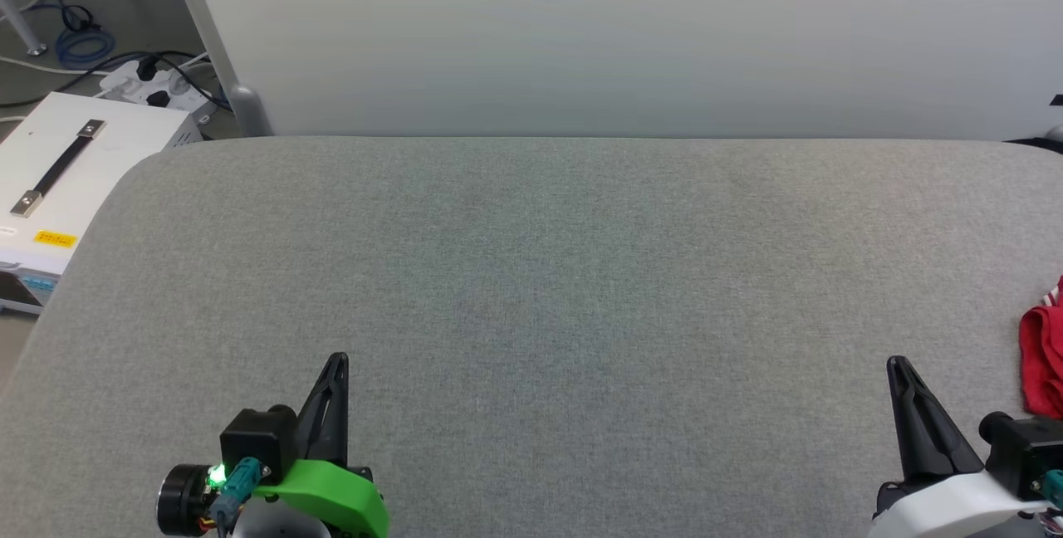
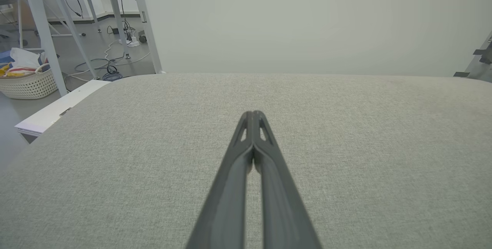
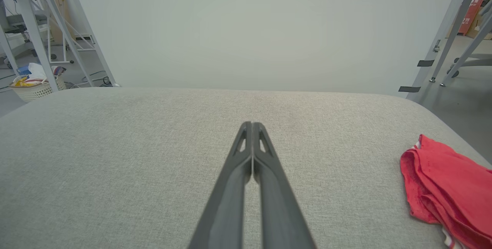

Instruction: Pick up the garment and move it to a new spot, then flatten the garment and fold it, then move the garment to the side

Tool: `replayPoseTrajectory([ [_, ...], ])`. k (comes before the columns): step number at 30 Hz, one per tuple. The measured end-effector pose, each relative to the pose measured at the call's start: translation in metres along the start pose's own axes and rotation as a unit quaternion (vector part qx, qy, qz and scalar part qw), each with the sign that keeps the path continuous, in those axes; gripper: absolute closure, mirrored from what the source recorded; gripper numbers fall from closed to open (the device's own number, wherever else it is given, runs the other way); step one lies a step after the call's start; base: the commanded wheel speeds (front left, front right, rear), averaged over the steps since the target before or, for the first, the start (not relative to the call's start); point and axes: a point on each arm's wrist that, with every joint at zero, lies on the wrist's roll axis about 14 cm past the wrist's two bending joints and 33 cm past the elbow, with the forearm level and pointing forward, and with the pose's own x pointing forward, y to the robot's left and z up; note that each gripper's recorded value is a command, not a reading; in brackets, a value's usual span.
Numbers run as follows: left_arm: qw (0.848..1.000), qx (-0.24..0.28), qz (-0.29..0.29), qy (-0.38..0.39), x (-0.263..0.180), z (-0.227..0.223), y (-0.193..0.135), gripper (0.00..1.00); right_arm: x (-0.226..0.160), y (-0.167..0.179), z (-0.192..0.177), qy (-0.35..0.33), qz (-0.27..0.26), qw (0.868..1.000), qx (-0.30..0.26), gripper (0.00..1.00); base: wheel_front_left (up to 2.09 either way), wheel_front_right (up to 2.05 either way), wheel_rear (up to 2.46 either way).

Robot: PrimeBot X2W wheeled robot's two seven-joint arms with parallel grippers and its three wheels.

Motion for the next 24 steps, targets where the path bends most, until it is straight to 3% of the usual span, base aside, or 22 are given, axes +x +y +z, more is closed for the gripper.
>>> replayPoseTrajectory([
  [24, 1.0, 0.01, 0.004, 0.002, 0.005, 0.0061, -0.0017, 1.0, 0.0059, 0.0018, -0.0043, 0.009, 0.002, 1.0, -0.013, 1.0, 0.0, 0.0, 0.0],
])
